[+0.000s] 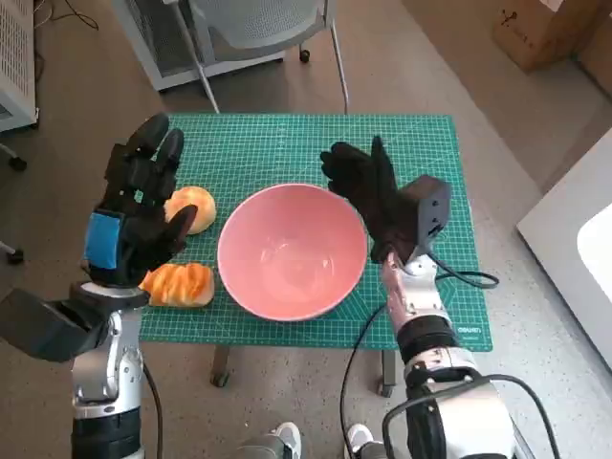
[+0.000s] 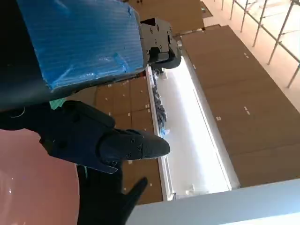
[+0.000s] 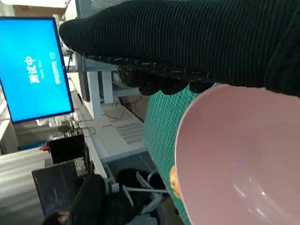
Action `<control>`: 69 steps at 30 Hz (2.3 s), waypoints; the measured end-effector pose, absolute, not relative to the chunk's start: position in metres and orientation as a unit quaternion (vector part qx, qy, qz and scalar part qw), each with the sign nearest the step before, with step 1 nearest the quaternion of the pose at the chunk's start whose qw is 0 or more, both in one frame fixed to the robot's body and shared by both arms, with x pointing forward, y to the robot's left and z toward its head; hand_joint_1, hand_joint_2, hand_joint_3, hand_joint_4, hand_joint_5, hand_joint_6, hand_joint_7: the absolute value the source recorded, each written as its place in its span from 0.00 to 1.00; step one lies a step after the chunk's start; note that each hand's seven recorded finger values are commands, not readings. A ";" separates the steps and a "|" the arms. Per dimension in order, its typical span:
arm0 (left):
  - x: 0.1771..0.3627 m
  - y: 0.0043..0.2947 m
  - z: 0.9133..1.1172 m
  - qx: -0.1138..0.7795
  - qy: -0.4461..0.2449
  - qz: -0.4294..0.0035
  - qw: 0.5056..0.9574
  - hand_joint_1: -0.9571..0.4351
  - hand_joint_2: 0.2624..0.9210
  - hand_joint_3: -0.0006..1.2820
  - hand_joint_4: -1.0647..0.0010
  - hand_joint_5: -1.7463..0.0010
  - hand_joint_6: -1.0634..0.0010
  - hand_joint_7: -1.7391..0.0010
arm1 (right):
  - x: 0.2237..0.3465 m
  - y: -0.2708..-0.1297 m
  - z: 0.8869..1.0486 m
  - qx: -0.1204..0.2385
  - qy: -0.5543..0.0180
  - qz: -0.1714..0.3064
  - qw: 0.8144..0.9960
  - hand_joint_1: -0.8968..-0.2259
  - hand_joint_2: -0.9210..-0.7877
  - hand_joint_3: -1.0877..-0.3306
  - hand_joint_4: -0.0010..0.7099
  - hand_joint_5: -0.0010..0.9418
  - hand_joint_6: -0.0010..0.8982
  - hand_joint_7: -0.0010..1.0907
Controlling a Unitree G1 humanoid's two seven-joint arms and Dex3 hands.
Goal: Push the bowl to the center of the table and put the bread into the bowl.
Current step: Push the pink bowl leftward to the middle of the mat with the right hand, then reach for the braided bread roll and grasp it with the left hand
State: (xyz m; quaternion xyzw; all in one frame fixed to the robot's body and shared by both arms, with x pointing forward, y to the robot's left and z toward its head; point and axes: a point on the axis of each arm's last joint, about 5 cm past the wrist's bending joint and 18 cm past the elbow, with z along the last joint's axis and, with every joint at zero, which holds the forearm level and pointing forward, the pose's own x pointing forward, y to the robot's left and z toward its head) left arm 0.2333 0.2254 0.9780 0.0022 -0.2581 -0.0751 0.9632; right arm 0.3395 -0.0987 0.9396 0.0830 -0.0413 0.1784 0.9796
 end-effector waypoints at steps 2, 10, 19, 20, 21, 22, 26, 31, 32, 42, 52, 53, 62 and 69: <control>0.233 0.226 0.978 0.002 -0.258 -0.074 0.963 0.29 1.00 0.23 0.95 0.90 1.00 0.67 | 0.341 -0.102 0.944 0.083 -0.056 0.175 0.980 0.56 0.00 0.55 0.26 0.00 0.33 0.01; 0.233 0.226 0.978 0.003 -0.260 -0.072 0.963 0.29 1.00 0.23 0.95 0.90 1.00 0.67 | 0.347 -0.119 0.970 0.056 -0.169 0.166 0.970 0.54 0.00 0.58 0.30 0.01 0.34 0.01; 0.232 0.229 0.983 0.014 -0.269 -0.072 0.960 0.29 1.00 0.22 0.95 0.90 1.00 0.65 | 0.345 -0.135 0.991 0.046 -0.289 0.181 0.939 0.46 0.00 0.70 0.36 0.02 0.38 0.03; 0.231 0.230 0.986 0.018 -0.273 -0.072 0.959 0.29 1.00 0.21 0.95 0.90 1.00 0.65 | 0.344 -0.137 0.993 0.048 -0.304 0.184 0.934 0.45 0.00 0.73 0.37 0.02 0.38 0.03; 0.231 0.230 0.987 0.021 -0.276 -0.073 0.958 0.30 0.99 0.21 0.94 0.90 1.00 0.65 | 0.344 -0.138 0.995 0.048 -0.313 0.187 0.930 0.43 0.00 0.75 0.37 0.02 0.39 0.03; 0.230 0.231 0.989 0.025 -0.280 -0.073 0.957 0.30 0.98 0.20 0.94 0.90 1.00 0.64 | 0.343 -0.139 0.996 0.050 -0.323 0.191 0.926 0.42 0.00 0.77 0.37 0.02 0.39 0.03; 0.227 0.237 0.999 0.061 -0.291 -0.072 0.952 0.32 0.96 0.19 0.94 0.90 1.00 0.65 | 0.338 -0.144 1.001 0.051 -0.356 0.207 0.910 0.40 0.00 0.79 0.37 0.02 0.38 0.03; 0.217 0.252 1.018 0.178 -0.286 -0.073 0.939 0.39 0.80 0.15 0.98 0.92 1.00 0.71 | 0.334 -0.149 1.001 0.044 -0.374 0.219 0.900 0.43 0.00 0.76 0.36 0.01 0.37 0.02; 0.214 0.255 1.023 0.212 -0.278 -0.073 0.934 0.40 0.79 0.14 0.99 0.93 1.00 0.72 | 0.333 -0.150 1.001 0.042 -0.376 0.220 0.899 0.43 0.00 0.76 0.36 0.01 0.37 0.02; 0.187 0.261 1.068 0.456 -0.133 -0.061 0.878 0.80 0.66 0.03 0.93 0.99 0.81 0.92 | 0.332 -0.159 1.004 0.025 -0.392 0.213 0.895 0.49 0.00 0.70 0.35 0.00 0.39 0.02; 0.178 0.233 1.080 0.534 -0.010 -0.119 0.837 0.94 0.75 0.04 0.89 0.99 0.75 0.97 | 0.332 -0.156 1.003 0.019 -0.387 0.221 0.895 0.50 0.00 0.69 0.35 0.00 0.39 0.02; 0.178 0.231 1.080 0.536 -0.005 -0.125 0.835 0.94 0.76 0.04 0.89 0.99 0.74 0.97 | 0.332 -0.156 1.003 0.019 -0.386 0.222 0.895 0.50 0.00 0.69 0.35 0.00 0.39 0.02; 0.182 0.226 1.083 0.551 0.023 -0.148 0.821 0.94 0.76 0.05 0.88 1.00 0.74 0.99 | 0.333 -0.155 1.001 0.028 -0.373 0.225 0.900 0.47 0.00 0.71 0.35 0.00 0.39 0.02; 0.189 0.225 1.075 0.559 0.051 -0.160 0.812 0.91 0.75 0.05 0.88 1.00 0.73 0.99 | 0.334 -0.155 1.000 0.034 -0.371 0.226 0.900 0.48 0.00 0.71 0.35 0.00 0.39 0.02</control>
